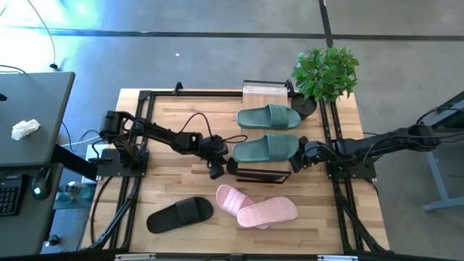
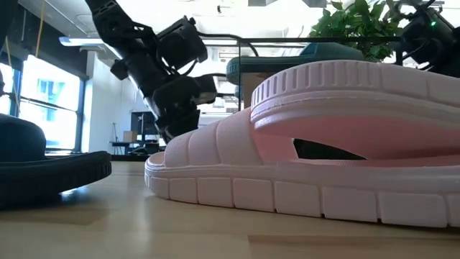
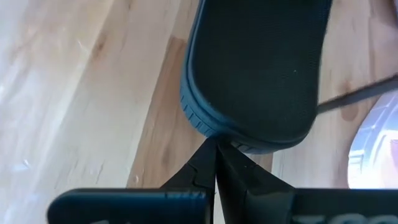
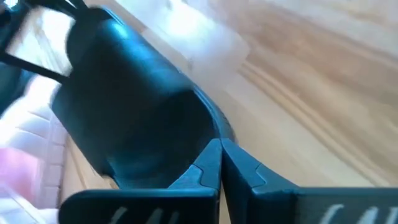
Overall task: Pick and place slides into the shelf
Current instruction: Put the top black slipper under the shelf
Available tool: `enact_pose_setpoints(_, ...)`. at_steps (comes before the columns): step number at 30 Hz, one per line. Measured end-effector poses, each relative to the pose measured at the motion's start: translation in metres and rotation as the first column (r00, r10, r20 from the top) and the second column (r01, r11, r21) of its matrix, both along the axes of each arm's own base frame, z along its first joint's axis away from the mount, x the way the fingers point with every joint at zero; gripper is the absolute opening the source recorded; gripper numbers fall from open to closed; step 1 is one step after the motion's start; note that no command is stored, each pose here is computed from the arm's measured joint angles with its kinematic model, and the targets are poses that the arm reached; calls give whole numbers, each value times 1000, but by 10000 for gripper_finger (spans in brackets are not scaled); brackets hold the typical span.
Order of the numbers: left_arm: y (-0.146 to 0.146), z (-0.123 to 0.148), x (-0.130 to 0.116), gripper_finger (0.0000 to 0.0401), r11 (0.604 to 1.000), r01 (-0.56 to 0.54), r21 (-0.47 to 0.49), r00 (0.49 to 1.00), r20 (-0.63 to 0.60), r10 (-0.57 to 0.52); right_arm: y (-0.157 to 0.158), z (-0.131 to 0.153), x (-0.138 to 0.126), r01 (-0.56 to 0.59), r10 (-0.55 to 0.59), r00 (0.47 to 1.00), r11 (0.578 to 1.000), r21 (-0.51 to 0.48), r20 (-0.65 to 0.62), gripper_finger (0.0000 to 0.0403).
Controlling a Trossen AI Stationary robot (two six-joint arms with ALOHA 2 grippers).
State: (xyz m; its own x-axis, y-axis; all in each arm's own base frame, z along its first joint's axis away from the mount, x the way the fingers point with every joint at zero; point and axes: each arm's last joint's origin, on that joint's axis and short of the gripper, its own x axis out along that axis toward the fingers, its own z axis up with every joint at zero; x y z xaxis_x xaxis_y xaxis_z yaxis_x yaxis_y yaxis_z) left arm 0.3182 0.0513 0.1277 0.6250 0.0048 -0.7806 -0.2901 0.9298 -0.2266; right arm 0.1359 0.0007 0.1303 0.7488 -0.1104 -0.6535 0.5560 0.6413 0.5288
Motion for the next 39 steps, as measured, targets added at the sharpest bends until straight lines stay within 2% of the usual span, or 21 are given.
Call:
enact_pose_setpoints(7, 1, 4, 4, 0, 1000, -4, 7, 998, 57, 3, -1, 3, -12, 25, -25, 1000, 1000, -7, -13, 0)
enact_pose_setpoints(14, 0, 1, 2, 0, 1000, -2, 2, 1000, 21, 2, -2, 0, -19, 47, -48, 996, 999, -16, -77, 0)
enact_pose_setpoints(21, 3, 0, 0, 0, 997, -46, 57, 999, -4, 46, -5, -1, -19, 96, -100, 991, 994, -54, -85, 0)
enact_pose_setpoints(35, 2, 0, 0, 0, 997, -63, 46, 998, -3, 63, 1, -5, -14, -2, 1, 993, 1000, -10, -119, 0)
enact_pose_setpoints(39, 2, 0, 0, 0, 997, -63, 42, 998, -3, 63, 4, -4, -11, -35, 33, 995, 999, -13, -91, 0)
